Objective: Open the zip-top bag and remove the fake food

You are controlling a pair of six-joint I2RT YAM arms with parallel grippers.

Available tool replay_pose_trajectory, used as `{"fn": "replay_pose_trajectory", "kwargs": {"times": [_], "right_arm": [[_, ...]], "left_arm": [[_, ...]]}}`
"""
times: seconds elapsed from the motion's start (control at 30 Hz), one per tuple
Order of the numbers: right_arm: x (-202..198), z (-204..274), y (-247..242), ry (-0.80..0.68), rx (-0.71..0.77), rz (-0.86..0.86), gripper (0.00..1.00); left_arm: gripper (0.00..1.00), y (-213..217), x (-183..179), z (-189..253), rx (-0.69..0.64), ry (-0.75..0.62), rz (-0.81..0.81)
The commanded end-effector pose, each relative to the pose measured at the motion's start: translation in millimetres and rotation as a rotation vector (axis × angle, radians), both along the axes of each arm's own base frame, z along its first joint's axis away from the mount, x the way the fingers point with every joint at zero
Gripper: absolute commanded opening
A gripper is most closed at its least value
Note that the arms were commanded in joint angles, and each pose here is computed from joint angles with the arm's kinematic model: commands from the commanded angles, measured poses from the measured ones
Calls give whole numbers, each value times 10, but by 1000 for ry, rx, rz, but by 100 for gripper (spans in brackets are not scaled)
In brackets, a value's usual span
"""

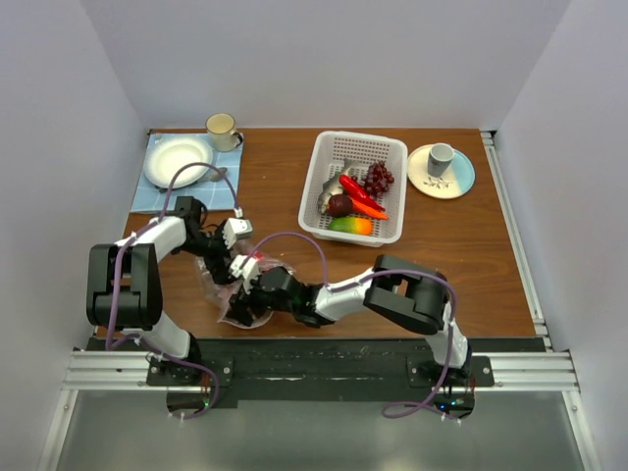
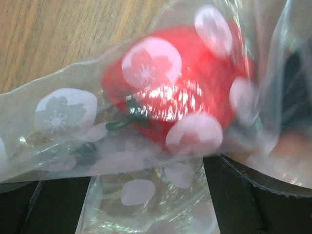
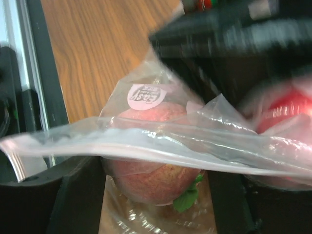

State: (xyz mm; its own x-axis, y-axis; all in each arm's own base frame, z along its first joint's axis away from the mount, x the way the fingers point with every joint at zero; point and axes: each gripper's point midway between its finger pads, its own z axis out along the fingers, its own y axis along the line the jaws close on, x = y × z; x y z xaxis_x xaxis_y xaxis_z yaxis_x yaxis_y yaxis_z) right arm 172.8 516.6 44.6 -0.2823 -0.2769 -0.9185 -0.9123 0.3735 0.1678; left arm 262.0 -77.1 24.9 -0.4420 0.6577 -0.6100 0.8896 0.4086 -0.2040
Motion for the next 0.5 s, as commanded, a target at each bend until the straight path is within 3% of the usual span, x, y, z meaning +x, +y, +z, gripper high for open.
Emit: {"fn": "replay_pose_trajectory", "kwargs": {"times": [0.0,0.27,0.47], "right_arm": [[-45,166,-383,-5,-48,-35,49],[-188,228,-1153,49,-128,-146,53],[11,614,-1573,-34,-158,-311,50]], "left_arm": [[97,149,-34,-117,78,52,43],[96,302,-79,-353,163,78,72],[95,361,-23,-346,195,55,84]]}}
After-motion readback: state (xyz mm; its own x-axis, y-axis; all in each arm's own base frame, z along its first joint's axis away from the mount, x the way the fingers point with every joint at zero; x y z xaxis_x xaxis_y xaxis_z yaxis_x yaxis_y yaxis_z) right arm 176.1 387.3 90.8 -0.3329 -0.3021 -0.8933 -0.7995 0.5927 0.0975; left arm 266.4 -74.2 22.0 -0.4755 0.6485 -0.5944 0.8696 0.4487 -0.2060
